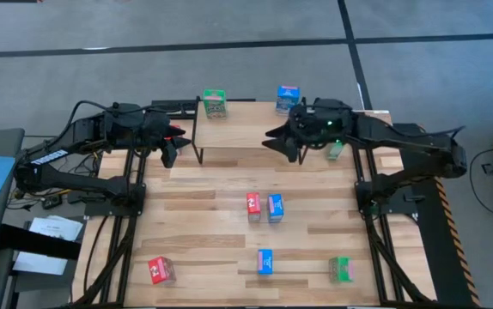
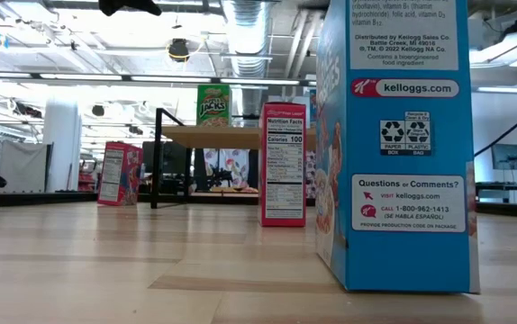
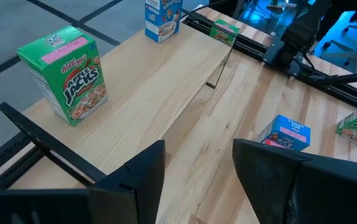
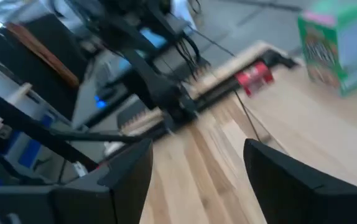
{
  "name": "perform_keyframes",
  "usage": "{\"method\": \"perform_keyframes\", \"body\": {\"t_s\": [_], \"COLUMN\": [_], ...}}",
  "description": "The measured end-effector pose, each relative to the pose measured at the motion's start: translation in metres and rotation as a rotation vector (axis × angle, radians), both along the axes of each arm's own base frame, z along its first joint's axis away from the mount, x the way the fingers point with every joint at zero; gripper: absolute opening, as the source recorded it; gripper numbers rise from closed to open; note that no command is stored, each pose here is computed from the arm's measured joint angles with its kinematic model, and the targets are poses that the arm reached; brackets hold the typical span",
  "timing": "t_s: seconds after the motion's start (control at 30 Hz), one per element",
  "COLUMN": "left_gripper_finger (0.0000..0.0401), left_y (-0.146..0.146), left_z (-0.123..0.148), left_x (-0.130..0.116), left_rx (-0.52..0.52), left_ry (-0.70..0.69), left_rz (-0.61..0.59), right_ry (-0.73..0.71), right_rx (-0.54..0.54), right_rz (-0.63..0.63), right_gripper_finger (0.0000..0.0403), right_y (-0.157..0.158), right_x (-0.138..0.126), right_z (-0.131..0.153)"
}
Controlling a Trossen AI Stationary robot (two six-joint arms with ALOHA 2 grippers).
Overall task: Stack cereal on shelf
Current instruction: Put the middle right red cereal box on the shelf
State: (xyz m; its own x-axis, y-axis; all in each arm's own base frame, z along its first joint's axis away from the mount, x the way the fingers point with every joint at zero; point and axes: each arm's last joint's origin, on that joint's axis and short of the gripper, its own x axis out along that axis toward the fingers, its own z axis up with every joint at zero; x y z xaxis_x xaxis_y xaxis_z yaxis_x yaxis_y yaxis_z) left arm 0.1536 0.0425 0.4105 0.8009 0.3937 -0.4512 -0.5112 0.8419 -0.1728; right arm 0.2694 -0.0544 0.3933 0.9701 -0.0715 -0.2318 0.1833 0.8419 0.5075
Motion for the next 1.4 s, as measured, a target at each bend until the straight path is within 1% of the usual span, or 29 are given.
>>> {"method": "perform_keyframes", "body": {"t_s": [0.13,0.3,0.43,0.57,0.7,0.77,0.83,0.9,0.97,1.03,1.1,1.27,1.37,1.4], "left_gripper_finger": [0.0176,0.0176,0.0176,0.0176,0.0176,0.0176,0.0176,0.0176,0.0176,0.0176,0.0176,0.0176,0.0176,0.0176], "left_y": [0.000,0.000,-0.002,-0.004,-0.007,-0.007,-0.008,-0.008,-0.008,-0.008,-0.008,-0.008,-0.009,-0.009], "left_z": [0.000,0.000,0.000,0.001,0.003,0.003,0.004,0.004,0.004,0.004,0.004,0.004,0.003,0.002], "left_x": [0.000,-0.001,-0.008,-0.017,-0.025,-0.029,-0.031,-0.033,-0.033,-0.033,-0.033,-0.033,-0.034,-0.034], "left_rx": [0.000,0.000,0.019,0.011,0.003,0.003,0.005,0.011,0.018,0.022,0.031,0.047,0.051,0.049], "left_ry": [0.000,0.001,0.020,0.017,0.007,0.008,0.003,0.000,0.001,0.003,0.008,0.021,0.035,0.042], "left_rz": [0.000,-0.001,-0.014,-0.012,-0.024,-0.023,-0.023,-0.026,-0.030,-0.032,-0.037,-0.047,-0.051,-0.051], "right_ry": [-0.047,-0.097,-0.124,-0.091,-0.023,-0.046,-0.002,-0.014,0.008,-0.013,0.020,0.038,0.088,0.083], "right_rx": [-0.013,-0.029,0.019,0.085,0.142,0.152,0.165,0.174,0.214,0.242,0.279,0.337,0.335,0.323], "right_rz": [0.017,-0.002,-0.014,-0.013,-0.003,0.018,0.028,0.046,0.051,0.063,0.063,0.065,0.072,0.080], "right_gripper_finger": [0.0277,0.0277,0.0277,0.0276,0.0276,0.0276,0.0276,0.0276,0.0276,0.0276,0.0276,0.0276,0.0276,0.0276], "right_y": [0.009,0.019,0.022,0.026,0.032,0.037,0.042,0.047,0.052,0.057,0.061,0.068,0.072,0.073], "right_x": [-0.001,-0.004,-0.005,-0.004,0.006,0.016,0.020,0.028,0.031,0.039,0.043,0.062,0.073,0.079], "right_z": [0.018,0.037,0.045,0.041,0.029,0.028,0.020,0.018,0.014,0.012,0.007,0.010,0.013,0.016]}}
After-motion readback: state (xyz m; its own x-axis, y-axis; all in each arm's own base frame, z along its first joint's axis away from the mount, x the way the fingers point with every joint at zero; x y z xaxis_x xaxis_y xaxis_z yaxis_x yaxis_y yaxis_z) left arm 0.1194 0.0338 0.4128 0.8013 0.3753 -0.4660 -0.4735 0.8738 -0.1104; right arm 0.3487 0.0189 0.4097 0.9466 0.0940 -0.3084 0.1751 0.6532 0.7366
